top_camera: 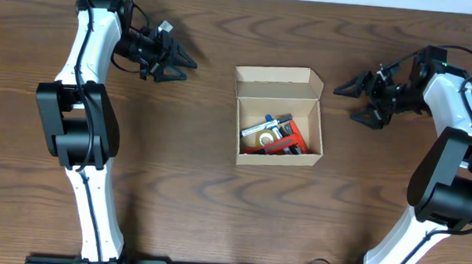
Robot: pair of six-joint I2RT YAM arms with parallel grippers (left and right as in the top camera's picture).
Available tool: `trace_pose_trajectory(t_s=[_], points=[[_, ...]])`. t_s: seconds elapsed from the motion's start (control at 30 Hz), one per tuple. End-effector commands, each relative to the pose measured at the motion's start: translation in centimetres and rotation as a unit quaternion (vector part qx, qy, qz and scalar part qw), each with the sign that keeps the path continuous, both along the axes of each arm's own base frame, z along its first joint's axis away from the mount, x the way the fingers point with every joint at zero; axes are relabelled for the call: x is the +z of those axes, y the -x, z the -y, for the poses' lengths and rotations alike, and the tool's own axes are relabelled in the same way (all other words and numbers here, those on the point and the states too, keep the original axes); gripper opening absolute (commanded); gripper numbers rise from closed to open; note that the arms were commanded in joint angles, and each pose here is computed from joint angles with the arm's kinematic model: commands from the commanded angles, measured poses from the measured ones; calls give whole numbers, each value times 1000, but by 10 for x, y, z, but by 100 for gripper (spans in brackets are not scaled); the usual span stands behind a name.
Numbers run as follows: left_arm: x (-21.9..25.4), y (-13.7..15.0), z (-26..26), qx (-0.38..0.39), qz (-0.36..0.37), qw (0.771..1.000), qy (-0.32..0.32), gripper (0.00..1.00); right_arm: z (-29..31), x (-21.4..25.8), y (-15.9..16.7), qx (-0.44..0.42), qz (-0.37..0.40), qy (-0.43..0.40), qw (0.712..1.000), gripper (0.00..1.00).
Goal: Pack container
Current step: 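Bring both grippers to the box's side flaps, then push the left and right side flaps inward with both grippers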
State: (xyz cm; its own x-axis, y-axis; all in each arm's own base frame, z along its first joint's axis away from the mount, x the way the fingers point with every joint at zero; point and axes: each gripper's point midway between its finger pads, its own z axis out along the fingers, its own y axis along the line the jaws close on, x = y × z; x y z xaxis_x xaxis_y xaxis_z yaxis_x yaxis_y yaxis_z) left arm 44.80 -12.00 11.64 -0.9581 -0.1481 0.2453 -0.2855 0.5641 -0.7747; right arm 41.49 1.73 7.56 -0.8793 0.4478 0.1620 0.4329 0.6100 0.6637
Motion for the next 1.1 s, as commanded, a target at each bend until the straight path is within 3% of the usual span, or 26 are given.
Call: trace_pose_trajectory(t_s=[0.0,0.03,0.07,0.13,0.23,0.73,1.07], points=[[-7,0,0,-2,3,1000,6,30,-2,-2,0,-9,-8,-14,1000,58],[-11,1,0,1,-2,1000,6,14,-1,-3,-1,-12,-9,-14,1000,46],[-14,1,0,3,-5,1000,7,6,-1,-3,-1,-15,-10,-13,1000,37],[-23,4,0,8,-19,1000,7,6,2,-5,-3,-23,-14,-7,1000,16],[-35,9,0,8,-28,1000,8,6,3,-5,-7,-26,-7,-4,1000,2],[-47,3,1,17,-17,1000,6,6,-6,-43,-25,-36,-14,-60,997,2],[-47,1,24,8,-15,1000,9,6,-17,-31,-46,-42,26,-108,993,1]])
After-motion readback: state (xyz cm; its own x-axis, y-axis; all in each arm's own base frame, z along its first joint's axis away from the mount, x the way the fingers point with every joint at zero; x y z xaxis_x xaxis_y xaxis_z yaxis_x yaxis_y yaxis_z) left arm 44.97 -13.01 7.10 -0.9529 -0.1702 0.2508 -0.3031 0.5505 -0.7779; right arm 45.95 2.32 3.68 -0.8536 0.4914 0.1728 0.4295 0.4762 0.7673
